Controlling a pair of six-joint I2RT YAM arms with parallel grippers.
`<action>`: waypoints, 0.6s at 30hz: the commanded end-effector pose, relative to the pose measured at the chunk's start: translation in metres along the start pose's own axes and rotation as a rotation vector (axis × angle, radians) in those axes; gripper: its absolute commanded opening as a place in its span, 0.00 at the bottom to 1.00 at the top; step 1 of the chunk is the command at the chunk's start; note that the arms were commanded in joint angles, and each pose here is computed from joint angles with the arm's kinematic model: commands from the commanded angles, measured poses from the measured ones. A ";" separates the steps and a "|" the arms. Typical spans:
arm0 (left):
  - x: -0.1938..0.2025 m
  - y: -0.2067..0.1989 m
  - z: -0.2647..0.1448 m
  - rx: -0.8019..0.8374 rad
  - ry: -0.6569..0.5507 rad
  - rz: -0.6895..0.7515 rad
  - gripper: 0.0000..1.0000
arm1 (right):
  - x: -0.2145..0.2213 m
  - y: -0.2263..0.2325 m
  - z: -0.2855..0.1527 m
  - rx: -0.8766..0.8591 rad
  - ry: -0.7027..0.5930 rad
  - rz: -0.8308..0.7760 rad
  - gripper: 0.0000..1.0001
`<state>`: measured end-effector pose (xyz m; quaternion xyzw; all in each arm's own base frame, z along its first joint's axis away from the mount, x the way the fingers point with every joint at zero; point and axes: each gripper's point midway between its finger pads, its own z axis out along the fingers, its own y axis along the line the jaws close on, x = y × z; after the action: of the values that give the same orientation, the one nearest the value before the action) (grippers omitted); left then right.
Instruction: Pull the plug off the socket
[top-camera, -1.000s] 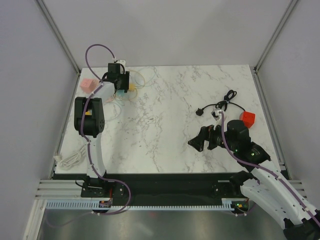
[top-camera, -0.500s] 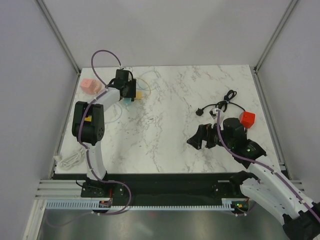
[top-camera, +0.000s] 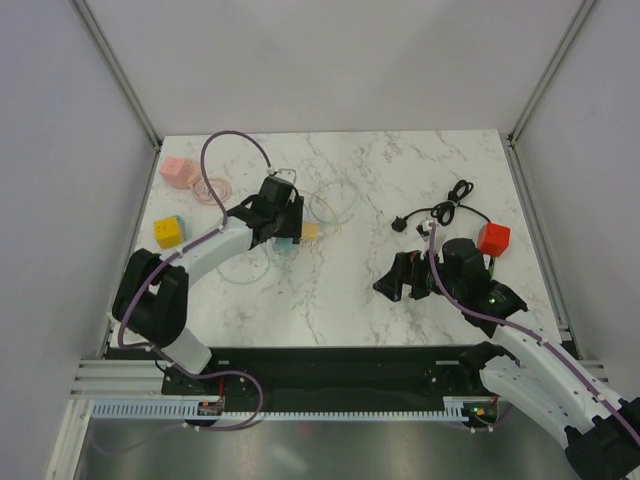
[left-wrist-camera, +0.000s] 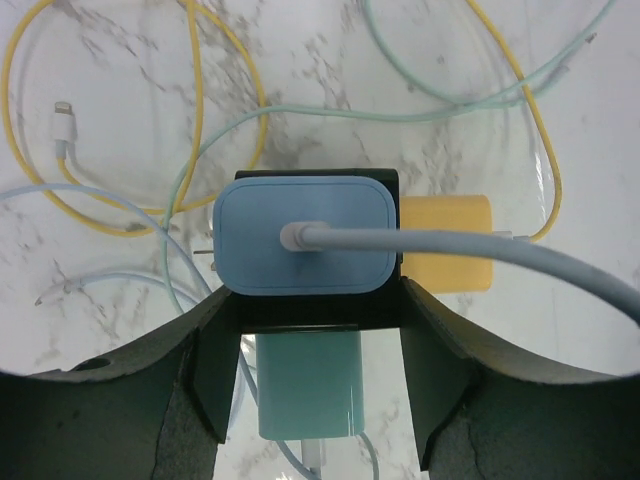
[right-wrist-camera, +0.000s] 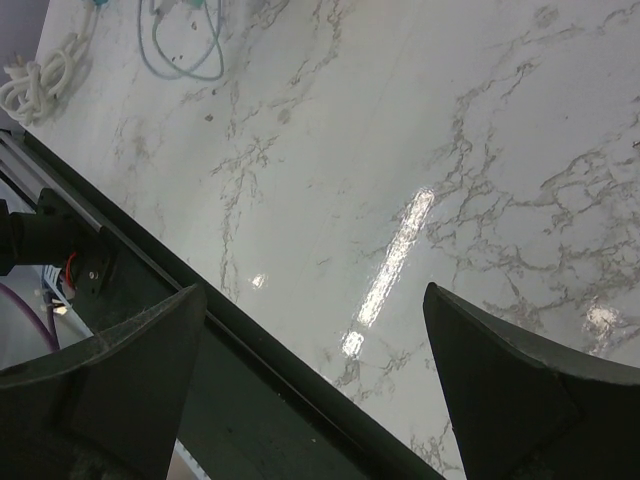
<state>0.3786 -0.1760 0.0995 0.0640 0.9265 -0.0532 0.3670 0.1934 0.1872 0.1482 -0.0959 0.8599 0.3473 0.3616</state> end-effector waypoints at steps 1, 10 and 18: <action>0.011 -0.018 -0.026 0.010 -0.052 -0.104 0.18 | -0.009 0.006 -0.001 -0.028 -0.046 0.000 0.98; 0.108 -0.065 -0.067 0.067 -0.017 -0.102 0.18 | -0.004 -0.002 0.000 0.009 -0.046 0.041 0.98; 0.161 -0.075 -0.087 0.083 0.058 -0.128 0.39 | 0.005 -0.008 0.005 0.025 -0.029 0.072 0.98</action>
<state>0.2026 -0.2334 0.0643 0.0760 0.9282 -0.1160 0.3453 0.1911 0.1839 0.1362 -0.0665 0.8662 0.3468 0.3537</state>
